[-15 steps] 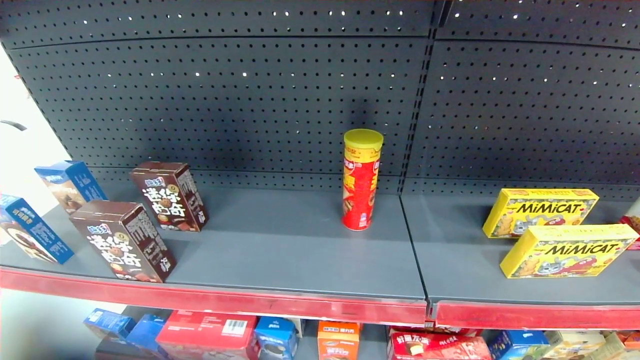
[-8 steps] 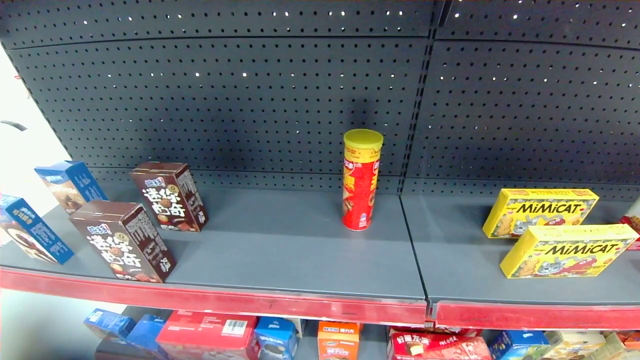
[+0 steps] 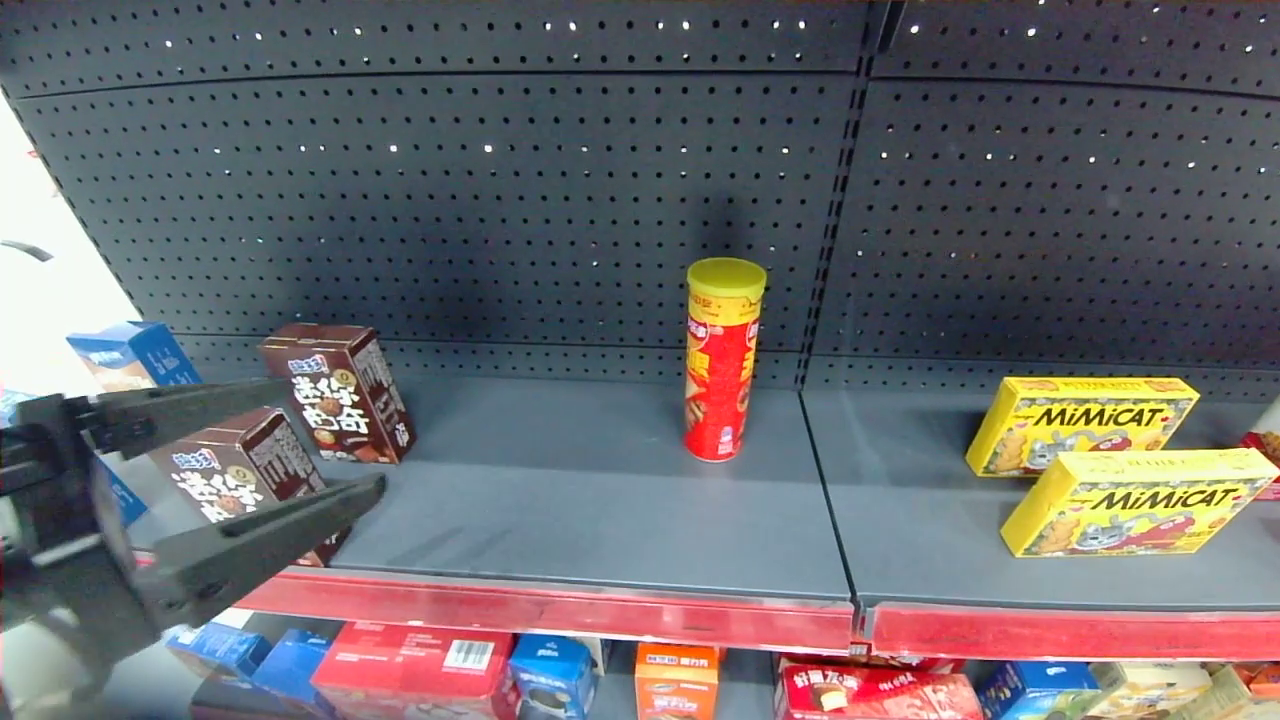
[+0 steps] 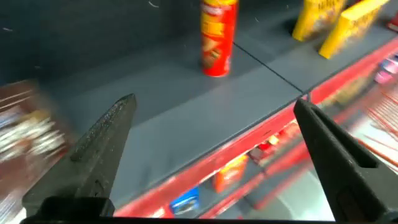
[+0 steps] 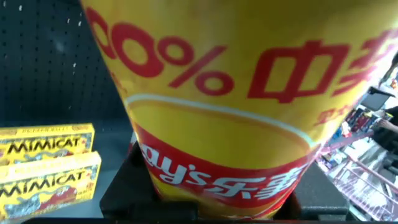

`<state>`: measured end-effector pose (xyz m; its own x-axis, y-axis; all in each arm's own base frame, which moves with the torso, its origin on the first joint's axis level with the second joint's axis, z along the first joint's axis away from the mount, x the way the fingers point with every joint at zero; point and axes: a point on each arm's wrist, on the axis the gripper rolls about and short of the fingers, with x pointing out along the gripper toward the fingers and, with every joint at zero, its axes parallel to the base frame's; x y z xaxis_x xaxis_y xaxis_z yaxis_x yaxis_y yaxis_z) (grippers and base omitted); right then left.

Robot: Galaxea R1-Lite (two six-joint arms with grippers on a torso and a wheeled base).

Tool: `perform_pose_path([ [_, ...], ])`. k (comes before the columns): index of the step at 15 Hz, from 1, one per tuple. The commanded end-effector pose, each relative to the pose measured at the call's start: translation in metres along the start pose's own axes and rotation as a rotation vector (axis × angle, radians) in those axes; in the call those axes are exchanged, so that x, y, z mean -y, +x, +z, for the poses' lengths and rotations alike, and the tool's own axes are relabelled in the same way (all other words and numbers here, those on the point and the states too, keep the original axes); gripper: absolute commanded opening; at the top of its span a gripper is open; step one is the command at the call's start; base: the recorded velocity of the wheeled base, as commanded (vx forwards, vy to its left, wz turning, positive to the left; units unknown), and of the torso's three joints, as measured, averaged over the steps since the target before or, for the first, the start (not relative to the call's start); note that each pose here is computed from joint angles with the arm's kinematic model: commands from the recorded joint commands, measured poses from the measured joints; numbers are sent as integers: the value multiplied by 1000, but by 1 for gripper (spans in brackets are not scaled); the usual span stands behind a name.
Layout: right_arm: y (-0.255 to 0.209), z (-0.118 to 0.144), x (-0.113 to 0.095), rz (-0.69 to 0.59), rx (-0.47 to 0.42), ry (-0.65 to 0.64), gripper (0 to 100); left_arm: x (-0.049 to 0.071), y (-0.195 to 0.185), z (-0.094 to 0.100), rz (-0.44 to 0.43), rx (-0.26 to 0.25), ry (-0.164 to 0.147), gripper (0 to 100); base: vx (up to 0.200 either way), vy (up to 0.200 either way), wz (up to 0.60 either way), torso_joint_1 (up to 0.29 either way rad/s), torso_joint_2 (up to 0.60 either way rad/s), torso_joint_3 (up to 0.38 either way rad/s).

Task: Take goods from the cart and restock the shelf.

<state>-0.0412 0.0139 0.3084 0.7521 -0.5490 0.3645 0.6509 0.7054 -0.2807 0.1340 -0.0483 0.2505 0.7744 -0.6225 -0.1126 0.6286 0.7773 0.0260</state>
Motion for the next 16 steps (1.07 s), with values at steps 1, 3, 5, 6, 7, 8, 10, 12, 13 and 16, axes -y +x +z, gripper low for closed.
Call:
perform_pose_path([
  [1, 3, 4, 1, -2, 4, -1, 0, -24, 75, -17, -53, -132, -69, 100, 0, 0, 0, 0, 0, 0],
  [3, 2, 6, 2, -8, 10, 2, 0, -30, 96, -26, -61, -134, -82, 100, 0, 0, 0, 0, 0, 0],
  [5, 1, 7, 3, -12, 13, 2, 0, -38, 109, -36, -50, -169, -99, 100, 0, 0, 0, 0, 0, 0],
  [6, 1, 7, 3, -13, 14, 2, 0, -47, 114, -40, -24, -183, -108, 100, 0, 0, 0, 0, 0, 0],
  [7, 2, 7, 3, -12, 13, 2, 0, -52, 120, -40, -20, -186, -111, 100, 0, 0, 0, 0, 0, 0],
  [8, 2, 6, 2, -12, 8, -1, 0, -53, 126, -40, -24, -187, -109, 100, 0, 0, 0, 0, 0, 0],
  [10, 3, 6, 2, -8, -5, -6, 0, -53, 141, -41, -46, -189, -101, 100, 0, 0, 0, 0, 0, 0],
  [12, 2, 7, 2, -13, -2, -6, 0, -50, 156, -43, -77, -181, -94, 100, 0, 0, 0, 0, 0, 0],
  [13, 2, 8, 3, -16, 2, -5, 0, -49, 166, -44, -107, -181, -94, 100, 0, 0, 0, 0, 0, 0],
  [16, -2, 8, 4, -24, -7, -8, 0, -51, 194, -40, -141, -162, -83, 100, 0, 0, 0, 0, 0, 0],
])
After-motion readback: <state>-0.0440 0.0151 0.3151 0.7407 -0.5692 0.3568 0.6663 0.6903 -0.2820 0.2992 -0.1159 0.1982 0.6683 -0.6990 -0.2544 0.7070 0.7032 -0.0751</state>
